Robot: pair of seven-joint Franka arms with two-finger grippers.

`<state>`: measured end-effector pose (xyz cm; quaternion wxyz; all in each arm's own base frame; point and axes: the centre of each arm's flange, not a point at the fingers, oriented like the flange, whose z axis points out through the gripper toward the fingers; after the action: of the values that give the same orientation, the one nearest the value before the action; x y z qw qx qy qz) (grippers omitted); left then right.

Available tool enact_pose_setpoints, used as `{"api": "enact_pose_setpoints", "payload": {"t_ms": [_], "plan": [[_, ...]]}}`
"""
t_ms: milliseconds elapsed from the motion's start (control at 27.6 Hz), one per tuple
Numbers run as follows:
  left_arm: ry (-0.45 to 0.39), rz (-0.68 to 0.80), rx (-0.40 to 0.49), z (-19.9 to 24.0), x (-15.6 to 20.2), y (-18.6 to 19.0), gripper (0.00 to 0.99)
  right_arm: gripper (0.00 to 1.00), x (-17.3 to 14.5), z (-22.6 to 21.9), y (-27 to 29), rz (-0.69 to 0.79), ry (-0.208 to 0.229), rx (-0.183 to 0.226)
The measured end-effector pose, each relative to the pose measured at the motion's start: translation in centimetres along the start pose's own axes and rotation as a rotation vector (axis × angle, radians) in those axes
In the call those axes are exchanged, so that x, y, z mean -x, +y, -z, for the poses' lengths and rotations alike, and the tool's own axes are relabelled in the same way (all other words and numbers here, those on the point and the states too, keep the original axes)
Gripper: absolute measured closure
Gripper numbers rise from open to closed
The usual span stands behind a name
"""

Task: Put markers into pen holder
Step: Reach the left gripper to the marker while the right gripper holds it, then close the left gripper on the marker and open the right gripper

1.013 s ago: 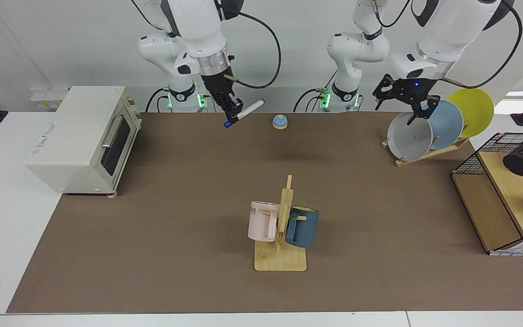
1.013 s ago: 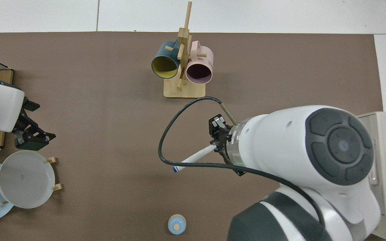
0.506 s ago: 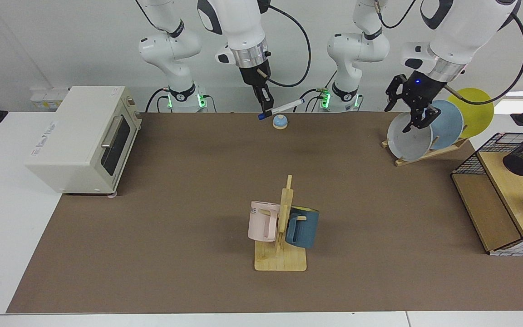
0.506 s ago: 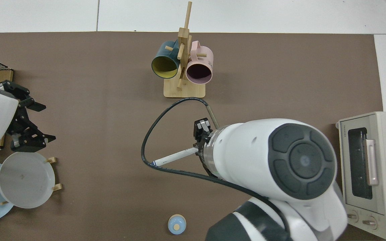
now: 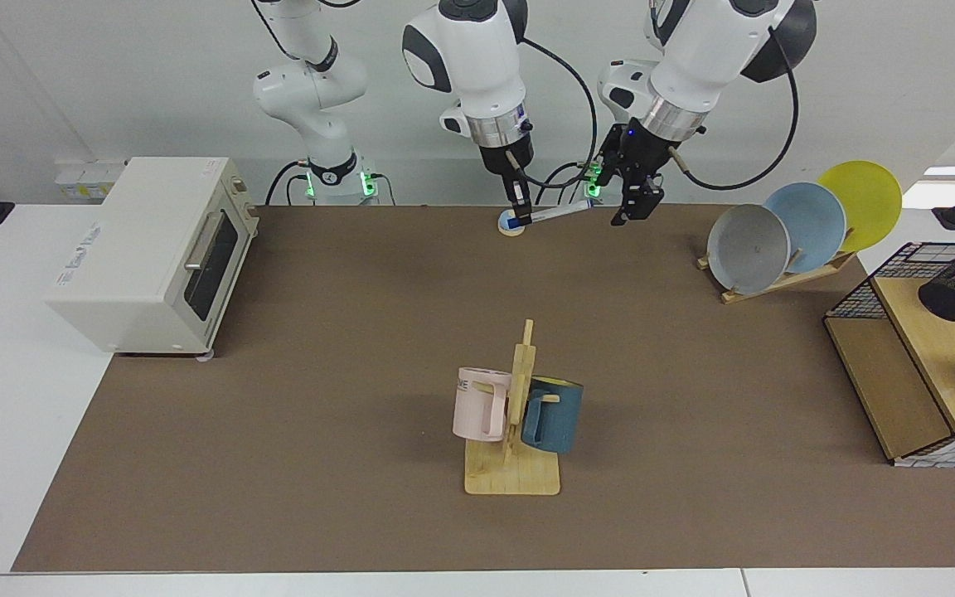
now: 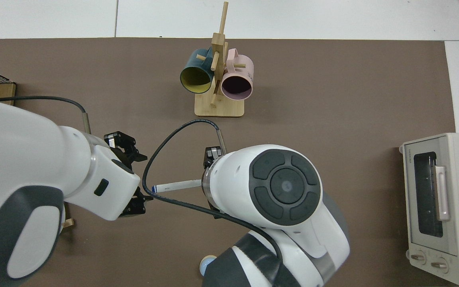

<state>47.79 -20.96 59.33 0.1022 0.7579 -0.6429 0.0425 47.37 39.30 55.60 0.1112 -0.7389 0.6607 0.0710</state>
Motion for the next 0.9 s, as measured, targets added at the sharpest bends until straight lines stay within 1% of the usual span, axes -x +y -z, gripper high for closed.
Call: {"api": "enact_pose_setpoints", "payload": {"t_ms": [217, 398, 434, 470, 506, 579, 615, 687, 796, 832, 868, 904], "plan": [[0.010, 0.006, -0.015, -2.5, -2.6, 1.2, 0.163, 0.85, 0.1, 0.2, -0.1, 0.000, -0.005, -0.006], [0.034, 0.009, -0.029, -3.4, -4.0, 1.9, 0.185, 0.85, 0.1, 0.2, -0.2, 0.000, -0.006, -0.008], [0.036, 0.009, -0.031, -3.5, -4.2, 2.0, 0.203, 0.85, 0.1, 0.3, -0.2, 0.000, -0.006, -0.008], [0.038, 0.008, -0.031, -3.5, -4.3, 2.1, 0.300, 0.85, 0.1, 0.3, -0.2, 0.000, -0.006, -0.009], [0.039, 0.007, -0.032, -3.6, -4.5, 2.2, 0.357, 0.85, 0.1, 0.3, -0.2, 0.000, -0.006, -0.009], [0.039, 0.005, -0.032, -3.6, -4.6, 2.2, 0.414, 0.85, 0.1, 0.3, -0.2, 0.000, -0.006, -0.009], [0.039, 0.005, -0.031, -3.6, -4.6, 2.2, 0.414, 0.85, 0.1, 0.3, -0.2, 0.000, -0.007, -0.010], [0.040, 0.005, -0.031, -3.6, -4.6, 2.2, 0.454, 0.85, 0.2, 0.3, -0.3, 0.000, -0.011, -0.018], [0.039, 0.006, -0.031, -3.6, -4.6, 2.3, 0.621, 0.85, 0.2, 0.4, -0.4, -0.001, -0.017, -0.027], [0.041, 0.006, -0.033, -3.6, -4.6, 2.2, 0.744, 0.85, 0.2, 0.4, -0.4, 0.000, -0.016, -0.026], [0.042, 0.007, -0.034, -3.6, -4.5, 2.1, 0.771, 0.85, 0.3, 0.4, -0.4, 0.001, -0.016, -0.026], [0.041, 0.005, -0.033, -3.6, -4.5, 2.1, 0.824, 0.85, 0.3, 0.4, -0.4, 0.001, -0.017, -0.027]]}}
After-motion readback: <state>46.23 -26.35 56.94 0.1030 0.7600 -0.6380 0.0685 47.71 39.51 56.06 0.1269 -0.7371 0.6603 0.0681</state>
